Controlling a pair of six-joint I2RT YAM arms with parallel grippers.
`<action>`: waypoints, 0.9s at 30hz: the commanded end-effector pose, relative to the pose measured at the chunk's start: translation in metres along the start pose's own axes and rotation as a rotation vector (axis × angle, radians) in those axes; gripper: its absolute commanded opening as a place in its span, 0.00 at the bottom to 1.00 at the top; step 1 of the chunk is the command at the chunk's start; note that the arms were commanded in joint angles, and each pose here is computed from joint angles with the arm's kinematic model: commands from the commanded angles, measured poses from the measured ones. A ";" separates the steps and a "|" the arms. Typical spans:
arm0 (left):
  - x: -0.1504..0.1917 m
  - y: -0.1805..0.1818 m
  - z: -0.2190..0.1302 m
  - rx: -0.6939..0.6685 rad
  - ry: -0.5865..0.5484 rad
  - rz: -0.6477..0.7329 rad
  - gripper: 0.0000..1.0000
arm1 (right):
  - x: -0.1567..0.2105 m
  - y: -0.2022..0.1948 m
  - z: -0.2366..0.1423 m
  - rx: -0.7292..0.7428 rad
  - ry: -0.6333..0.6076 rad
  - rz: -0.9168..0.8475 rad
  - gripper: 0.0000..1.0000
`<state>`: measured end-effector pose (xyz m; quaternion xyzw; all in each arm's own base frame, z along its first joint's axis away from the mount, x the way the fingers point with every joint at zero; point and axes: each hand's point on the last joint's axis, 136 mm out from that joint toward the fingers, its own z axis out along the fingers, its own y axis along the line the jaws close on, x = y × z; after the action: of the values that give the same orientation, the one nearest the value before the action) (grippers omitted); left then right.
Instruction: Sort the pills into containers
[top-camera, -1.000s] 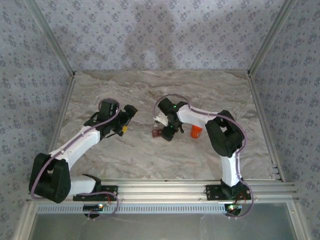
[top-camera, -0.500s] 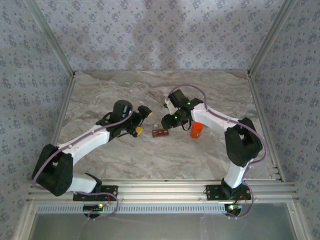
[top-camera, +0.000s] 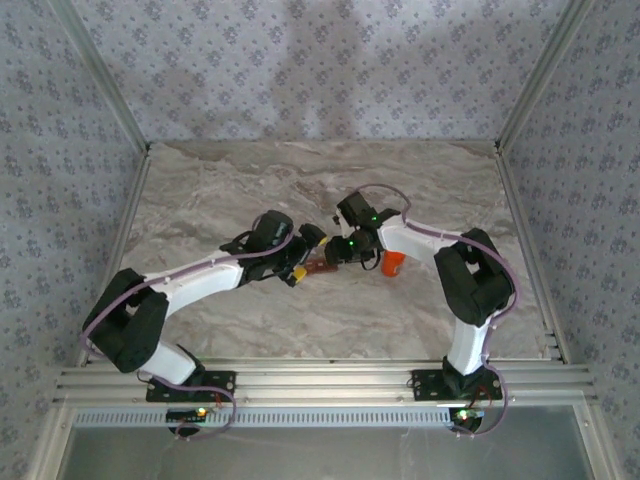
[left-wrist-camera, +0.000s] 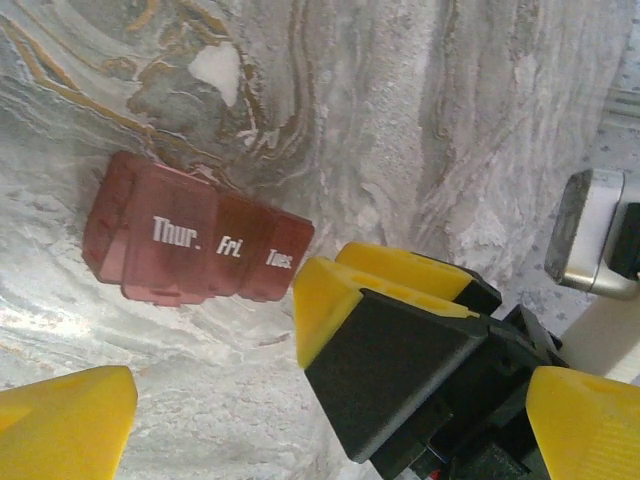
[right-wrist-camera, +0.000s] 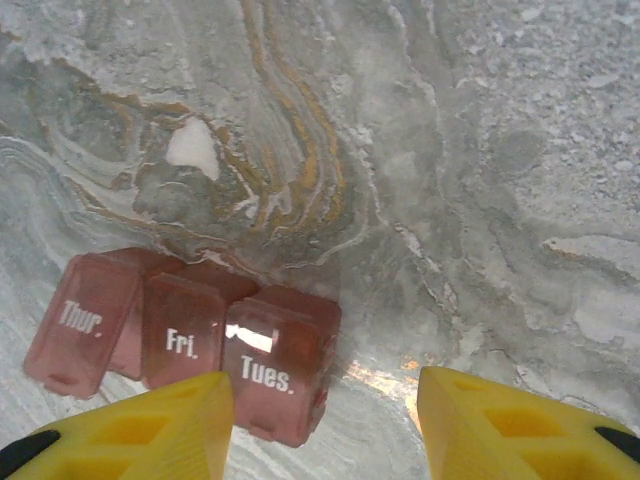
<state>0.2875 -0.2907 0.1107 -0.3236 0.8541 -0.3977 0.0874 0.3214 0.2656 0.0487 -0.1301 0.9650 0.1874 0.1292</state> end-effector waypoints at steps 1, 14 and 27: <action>-0.003 -0.021 -0.001 0.052 -0.025 -0.013 1.00 | 0.007 -0.012 0.012 0.027 0.021 0.044 0.53; 0.007 -0.009 0.000 0.026 -0.032 -0.041 1.00 | 0.012 -0.020 0.023 0.043 0.039 0.063 0.53; 0.006 -0.002 0.014 0.003 -0.025 -0.057 1.00 | 0.014 -0.023 0.026 0.045 0.041 0.069 0.53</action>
<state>0.2842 -0.2998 0.1040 -0.3449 0.8478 -0.3938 0.0847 0.3281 0.2670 0.0354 -0.1153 0.9654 0.1934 0.1316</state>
